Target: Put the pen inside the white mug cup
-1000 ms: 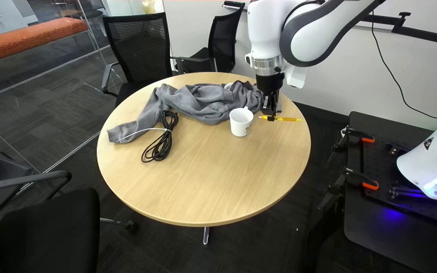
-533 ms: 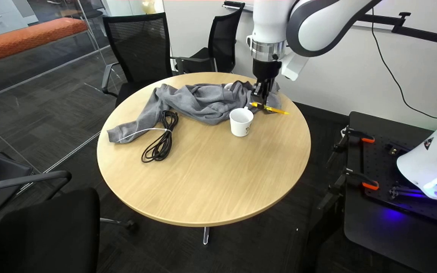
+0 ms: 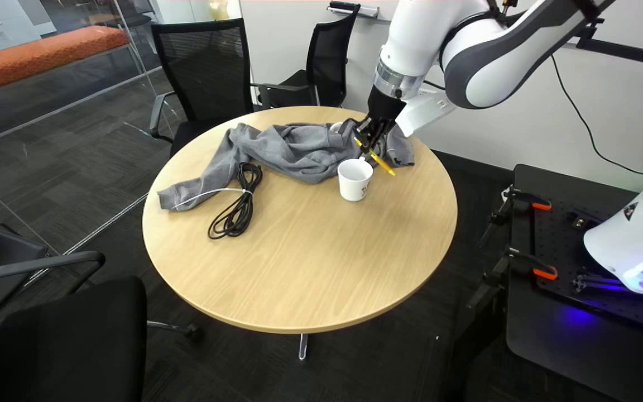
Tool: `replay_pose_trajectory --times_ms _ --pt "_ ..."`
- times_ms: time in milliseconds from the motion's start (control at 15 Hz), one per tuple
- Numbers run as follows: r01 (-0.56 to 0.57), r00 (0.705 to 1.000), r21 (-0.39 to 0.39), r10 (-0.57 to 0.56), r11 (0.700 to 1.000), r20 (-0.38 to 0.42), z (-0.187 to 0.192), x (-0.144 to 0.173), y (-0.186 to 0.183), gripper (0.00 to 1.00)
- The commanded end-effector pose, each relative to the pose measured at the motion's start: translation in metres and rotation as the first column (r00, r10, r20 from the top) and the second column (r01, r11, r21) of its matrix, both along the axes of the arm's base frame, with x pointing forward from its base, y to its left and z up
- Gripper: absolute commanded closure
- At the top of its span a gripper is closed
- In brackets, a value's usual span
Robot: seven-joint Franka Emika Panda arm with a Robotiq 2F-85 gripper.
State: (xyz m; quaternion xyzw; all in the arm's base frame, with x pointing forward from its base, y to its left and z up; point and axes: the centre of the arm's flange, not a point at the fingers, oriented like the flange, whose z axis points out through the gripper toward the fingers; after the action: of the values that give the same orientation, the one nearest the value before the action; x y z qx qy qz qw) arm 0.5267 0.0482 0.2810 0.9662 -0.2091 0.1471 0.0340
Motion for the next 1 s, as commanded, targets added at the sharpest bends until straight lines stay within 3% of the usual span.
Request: replay_pose_trajectory --times_ms 0,67,133,400,467,933 --pt "0.162 0.980 -0.019 -0.159 0.987 0.118 -0.004 -0.006 0.000 0.96" --pt "0.208 0.969 -0.029 -0.201 0.978 0.143 -0.003 -0.004 -0.004 0.96" --pt "0.130 0.988 -0.013 -0.129 0.991 0.083 0.004 0.003 -0.017 0.84" --pt "0.185 0.977 -0.017 -0.182 0.983 0.111 0.008 0.006 -0.024 0.84" --pt "0.183 0.977 -0.016 -0.180 0.983 0.112 0.008 0.006 -0.023 0.96" --pt "0.365 0.894 -0.092 -0.321 0.927 0.312 -0.012 0.018 -0.012 0.96"
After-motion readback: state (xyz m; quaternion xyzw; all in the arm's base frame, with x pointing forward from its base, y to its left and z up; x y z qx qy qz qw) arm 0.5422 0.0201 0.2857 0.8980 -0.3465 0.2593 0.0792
